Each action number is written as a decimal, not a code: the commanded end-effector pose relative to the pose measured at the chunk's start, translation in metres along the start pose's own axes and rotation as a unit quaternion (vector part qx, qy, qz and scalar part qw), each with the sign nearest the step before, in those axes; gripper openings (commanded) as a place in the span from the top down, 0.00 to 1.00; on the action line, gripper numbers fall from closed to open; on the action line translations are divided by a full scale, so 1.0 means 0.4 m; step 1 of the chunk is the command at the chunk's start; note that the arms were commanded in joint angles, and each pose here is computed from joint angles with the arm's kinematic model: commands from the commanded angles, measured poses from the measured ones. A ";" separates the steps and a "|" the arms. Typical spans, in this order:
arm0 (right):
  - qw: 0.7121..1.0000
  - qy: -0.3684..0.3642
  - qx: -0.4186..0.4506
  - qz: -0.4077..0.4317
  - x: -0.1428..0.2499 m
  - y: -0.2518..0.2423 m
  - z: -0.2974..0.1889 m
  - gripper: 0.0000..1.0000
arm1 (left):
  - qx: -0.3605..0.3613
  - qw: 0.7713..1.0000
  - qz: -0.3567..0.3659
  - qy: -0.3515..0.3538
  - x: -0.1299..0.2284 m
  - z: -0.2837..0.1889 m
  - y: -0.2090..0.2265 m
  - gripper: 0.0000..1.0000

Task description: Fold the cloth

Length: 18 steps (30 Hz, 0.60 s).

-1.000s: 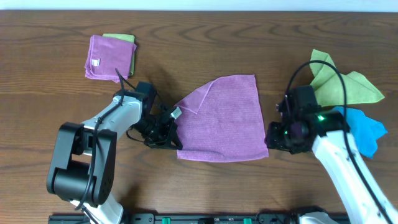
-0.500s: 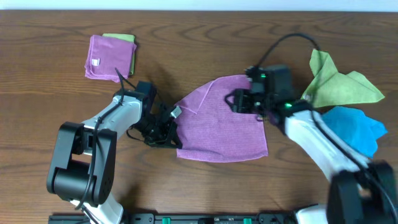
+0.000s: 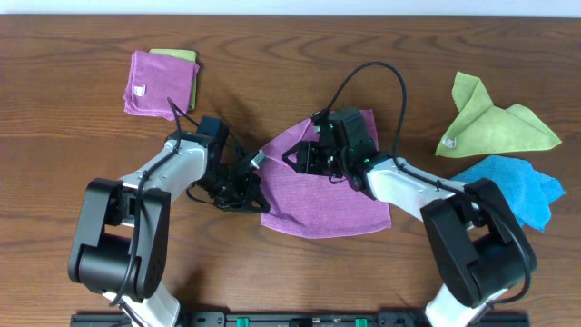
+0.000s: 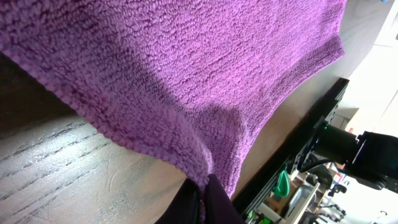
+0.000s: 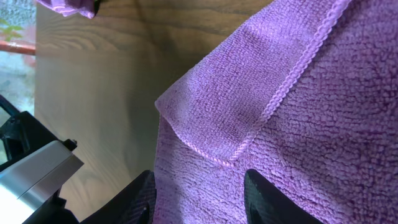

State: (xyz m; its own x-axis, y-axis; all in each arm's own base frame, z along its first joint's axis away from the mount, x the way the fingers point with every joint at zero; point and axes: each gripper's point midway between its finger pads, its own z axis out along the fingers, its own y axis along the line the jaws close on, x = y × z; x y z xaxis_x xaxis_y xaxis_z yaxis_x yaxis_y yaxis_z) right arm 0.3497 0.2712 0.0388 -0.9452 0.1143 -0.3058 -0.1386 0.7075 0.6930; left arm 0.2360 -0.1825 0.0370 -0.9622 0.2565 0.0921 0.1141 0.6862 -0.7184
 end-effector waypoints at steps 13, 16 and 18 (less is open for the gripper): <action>0.999 -0.025 0.026 0.014 -0.021 -0.025 0.045 0.56 | 0.017 1.000 0.007 0.000 0.001 0.002 -0.011 0.94; 0.999 -0.025 0.027 0.015 -0.027 -0.028 0.054 0.56 | 0.017 1.000 0.007 0.000 0.001 0.002 -0.011 0.94; 0.999 -0.023 0.028 0.016 -0.028 -0.031 0.061 0.56 | 0.017 1.000 0.007 0.000 0.001 0.002 -0.011 0.94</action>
State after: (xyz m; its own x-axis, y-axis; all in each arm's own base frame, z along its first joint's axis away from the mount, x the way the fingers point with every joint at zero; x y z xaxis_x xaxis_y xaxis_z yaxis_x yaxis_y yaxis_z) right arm 0.3627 0.2701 0.0131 -0.9386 0.1646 -0.3032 -0.0825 0.7462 0.6606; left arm 0.2359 -0.1856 0.0401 -0.9625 0.2560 0.0896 0.1092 0.6680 -0.7361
